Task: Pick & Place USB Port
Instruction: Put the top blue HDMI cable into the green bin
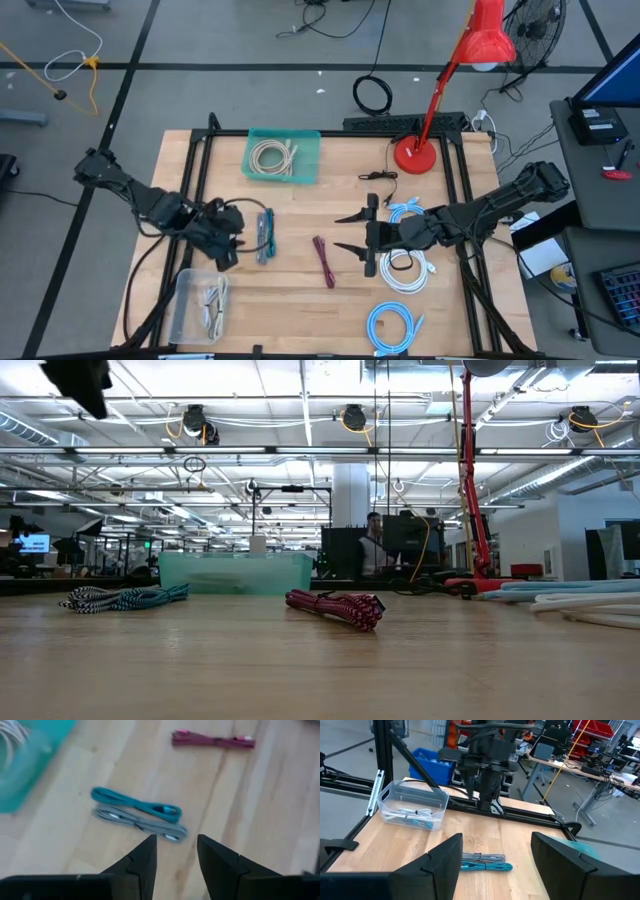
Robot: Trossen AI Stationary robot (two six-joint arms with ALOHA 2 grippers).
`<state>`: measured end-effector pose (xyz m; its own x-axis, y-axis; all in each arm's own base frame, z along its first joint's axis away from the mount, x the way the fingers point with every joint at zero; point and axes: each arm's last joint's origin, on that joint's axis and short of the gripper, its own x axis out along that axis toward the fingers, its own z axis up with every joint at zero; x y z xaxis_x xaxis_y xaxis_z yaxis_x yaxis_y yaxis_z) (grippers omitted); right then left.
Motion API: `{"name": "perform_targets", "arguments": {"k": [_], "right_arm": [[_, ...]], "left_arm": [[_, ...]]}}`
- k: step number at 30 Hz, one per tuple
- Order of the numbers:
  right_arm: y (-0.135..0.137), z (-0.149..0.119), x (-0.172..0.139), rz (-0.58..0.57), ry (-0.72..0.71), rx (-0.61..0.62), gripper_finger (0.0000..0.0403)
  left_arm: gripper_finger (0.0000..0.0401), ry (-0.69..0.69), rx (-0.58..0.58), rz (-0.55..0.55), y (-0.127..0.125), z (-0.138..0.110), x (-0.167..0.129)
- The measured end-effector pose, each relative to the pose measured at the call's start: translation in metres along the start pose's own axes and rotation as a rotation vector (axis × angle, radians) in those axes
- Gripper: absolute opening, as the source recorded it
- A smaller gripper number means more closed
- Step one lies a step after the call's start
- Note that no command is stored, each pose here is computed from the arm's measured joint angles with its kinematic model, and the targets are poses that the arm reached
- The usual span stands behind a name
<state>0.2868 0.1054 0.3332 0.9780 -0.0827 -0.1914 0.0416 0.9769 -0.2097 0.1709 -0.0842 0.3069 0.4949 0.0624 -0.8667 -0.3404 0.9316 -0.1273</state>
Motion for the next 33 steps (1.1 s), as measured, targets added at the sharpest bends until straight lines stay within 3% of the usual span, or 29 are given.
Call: {"name": "perform_targets", "arguments": {"k": [7, 9, 13, 18, 22, 27, 31, 33], "right_arm": [[0.0, 0.0, 0.0, 0.0, -0.003, 0.002, 0.0226], [0.0, 0.0, 0.0, 0.0, -0.003, 0.002, 0.0226], [0.0, 0.0, 0.0, 0.0, -0.003, 0.002, 0.0226], [0.0, 0.0, 0.0, 0.0, -0.003, 0.002, 0.0226], [0.0, 0.0, 0.0, 0.0, -0.003, 0.002, 0.0226], [0.0, 0.0, 0.0, 0.0, -0.003, 0.002, 0.0226], [0.0, 0.0, 0.0, 0.0, -0.004, 0.003, 0.0226], [0.0, 0.001, 0.0, -0.001, -0.005, 0.003, 0.0226]], "left_arm": [[0.0145, -0.006, 0.054, 0.006, -0.007, -0.014, 0.002], [0.0145, -0.001, 0.017, 0.012, -0.008, -0.017, 0.005], [0.0145, -0.037, 0.024, 0.101, -0.002, -0.025, 0.018], [0.0145, -0.058, 0.009, 0.343, 0.031, -0.043, 0.049], [0.0145, -0.068, -0.073, 0.417, 0.064, -0.051, 0.058], [0.0145, -0.302, -0.188, 0.384, 0.095, -0.04, 0.028], [0.0145, -0.662, -0.304, 0.232, 0.107, -0.026, -0.007], [0.0145, -0.807, -0.293, 0.102, 0.107, -0.018, -0.022]]}}
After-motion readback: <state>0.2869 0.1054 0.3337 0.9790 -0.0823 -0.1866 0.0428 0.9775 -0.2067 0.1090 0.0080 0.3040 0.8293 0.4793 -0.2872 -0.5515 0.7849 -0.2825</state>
